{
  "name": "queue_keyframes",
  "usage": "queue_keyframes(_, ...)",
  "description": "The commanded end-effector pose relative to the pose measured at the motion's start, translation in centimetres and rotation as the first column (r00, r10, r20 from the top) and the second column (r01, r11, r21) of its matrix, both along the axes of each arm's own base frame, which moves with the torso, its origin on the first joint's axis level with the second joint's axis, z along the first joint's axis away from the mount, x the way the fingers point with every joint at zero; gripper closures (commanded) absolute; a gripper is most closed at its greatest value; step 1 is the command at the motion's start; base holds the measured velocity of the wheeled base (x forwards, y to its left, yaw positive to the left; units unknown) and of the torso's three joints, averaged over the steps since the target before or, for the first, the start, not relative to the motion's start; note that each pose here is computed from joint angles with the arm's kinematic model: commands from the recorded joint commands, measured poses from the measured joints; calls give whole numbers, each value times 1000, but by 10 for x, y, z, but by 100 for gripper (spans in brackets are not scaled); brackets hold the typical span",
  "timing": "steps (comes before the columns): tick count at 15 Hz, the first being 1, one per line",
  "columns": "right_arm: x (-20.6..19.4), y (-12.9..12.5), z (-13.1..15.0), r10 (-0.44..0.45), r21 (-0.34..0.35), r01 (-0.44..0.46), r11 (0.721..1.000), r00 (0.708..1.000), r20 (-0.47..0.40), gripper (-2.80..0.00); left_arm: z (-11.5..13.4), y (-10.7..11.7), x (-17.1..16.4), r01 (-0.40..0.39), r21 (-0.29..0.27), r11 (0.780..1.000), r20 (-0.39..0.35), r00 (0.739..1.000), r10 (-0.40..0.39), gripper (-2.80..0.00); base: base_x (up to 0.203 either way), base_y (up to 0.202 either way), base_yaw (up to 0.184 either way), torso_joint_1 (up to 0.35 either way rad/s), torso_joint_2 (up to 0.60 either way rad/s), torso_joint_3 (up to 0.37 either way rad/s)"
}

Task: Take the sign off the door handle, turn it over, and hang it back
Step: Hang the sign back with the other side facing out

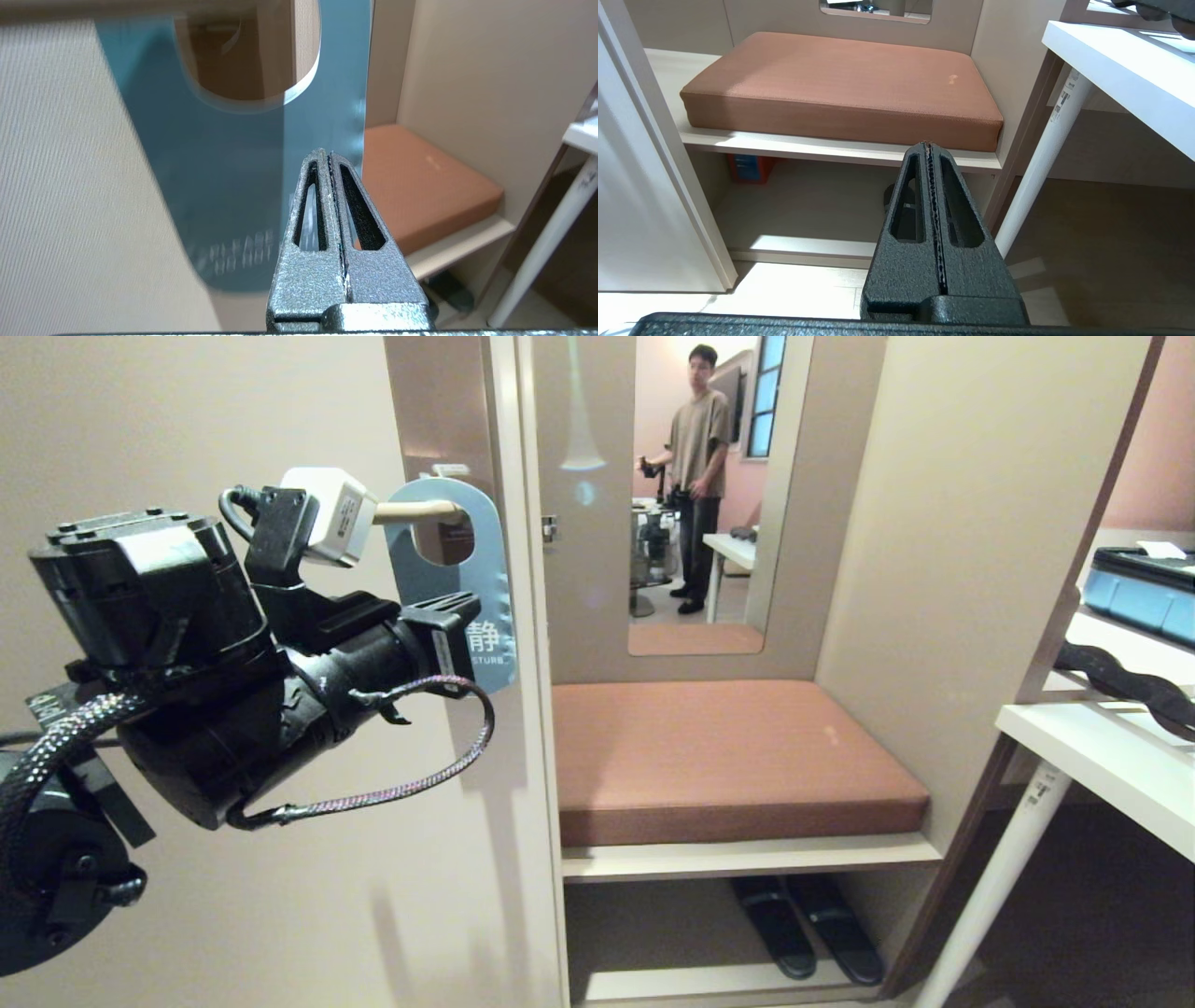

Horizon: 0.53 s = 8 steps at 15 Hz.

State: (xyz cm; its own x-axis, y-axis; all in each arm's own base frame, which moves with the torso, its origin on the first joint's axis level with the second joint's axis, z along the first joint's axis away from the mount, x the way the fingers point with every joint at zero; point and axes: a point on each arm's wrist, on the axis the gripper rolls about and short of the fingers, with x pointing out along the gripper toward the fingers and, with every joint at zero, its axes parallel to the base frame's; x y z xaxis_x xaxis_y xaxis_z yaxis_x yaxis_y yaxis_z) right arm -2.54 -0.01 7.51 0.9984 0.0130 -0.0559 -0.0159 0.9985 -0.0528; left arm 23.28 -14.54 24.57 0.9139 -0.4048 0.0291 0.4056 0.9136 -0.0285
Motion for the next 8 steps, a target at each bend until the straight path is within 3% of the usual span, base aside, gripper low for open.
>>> queue_keyframes(1, 0, 0, 0, 1, 0, -1, 1000, 1000, -1, 0, 0, 5, -8, -1, -4, 1000, 5, 1000, 1, 0, 0, 0, 0, 0, 0, 0)
queue_keyframes(8, 0, 0, 0, 1, 0, -1, 1000, 1000, -1, 0, -8, 34, -38, -34, 4, 999, -3, 999, 34, 0, 0, 0, 0, 0, 0, 0)
